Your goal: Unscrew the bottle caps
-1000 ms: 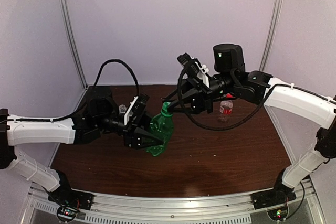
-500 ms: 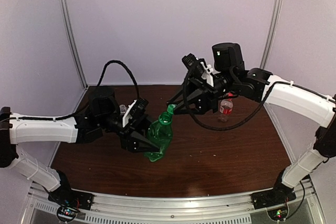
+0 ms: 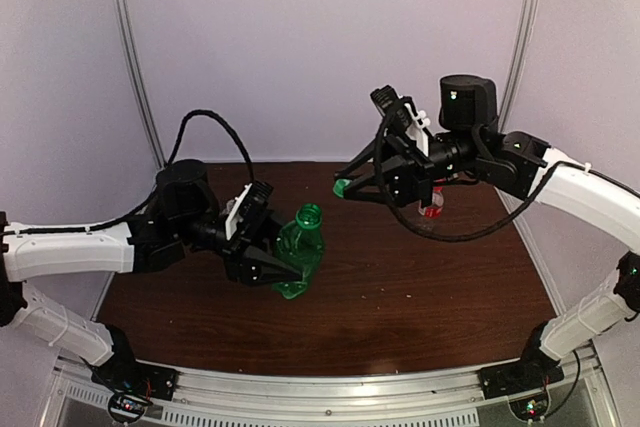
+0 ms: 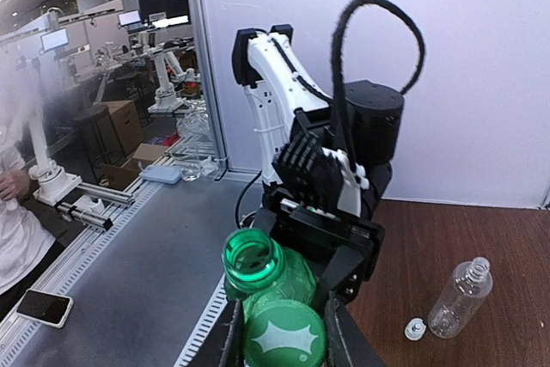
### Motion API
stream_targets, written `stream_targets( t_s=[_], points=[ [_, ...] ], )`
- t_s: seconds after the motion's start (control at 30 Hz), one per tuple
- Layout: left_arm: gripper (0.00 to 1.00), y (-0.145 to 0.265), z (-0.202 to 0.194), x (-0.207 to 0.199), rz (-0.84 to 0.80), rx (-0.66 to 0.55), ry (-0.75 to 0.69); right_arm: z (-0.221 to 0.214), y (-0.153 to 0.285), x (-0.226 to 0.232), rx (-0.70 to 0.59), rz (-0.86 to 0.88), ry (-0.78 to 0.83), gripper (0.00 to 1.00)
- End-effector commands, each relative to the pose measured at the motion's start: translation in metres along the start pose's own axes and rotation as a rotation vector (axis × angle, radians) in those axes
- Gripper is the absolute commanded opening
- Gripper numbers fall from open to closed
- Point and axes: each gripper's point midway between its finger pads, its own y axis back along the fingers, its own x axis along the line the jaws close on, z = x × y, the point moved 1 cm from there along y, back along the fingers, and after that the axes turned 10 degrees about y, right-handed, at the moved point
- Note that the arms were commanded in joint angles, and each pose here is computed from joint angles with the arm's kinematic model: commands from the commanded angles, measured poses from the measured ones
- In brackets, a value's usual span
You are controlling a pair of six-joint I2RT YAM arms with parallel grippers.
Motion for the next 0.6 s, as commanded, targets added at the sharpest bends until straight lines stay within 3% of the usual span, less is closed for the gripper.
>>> stream_targets(
  t_s=[0.0, 0.57],
  points=[
    [0.34, 0.013, 0.020, 0.011, 0.171, -0.048, -0.090, -0.010, 0.019, -0.028, 0.022, -0.224, -0.057, 0.08],
    [0.37, 0.073, 0.059, 0.058, 0.731, -0.154, -0.079, -0.125, 0.035, -0.055, 0.246, -0.503, -0.257, 0.10]
  ],
)
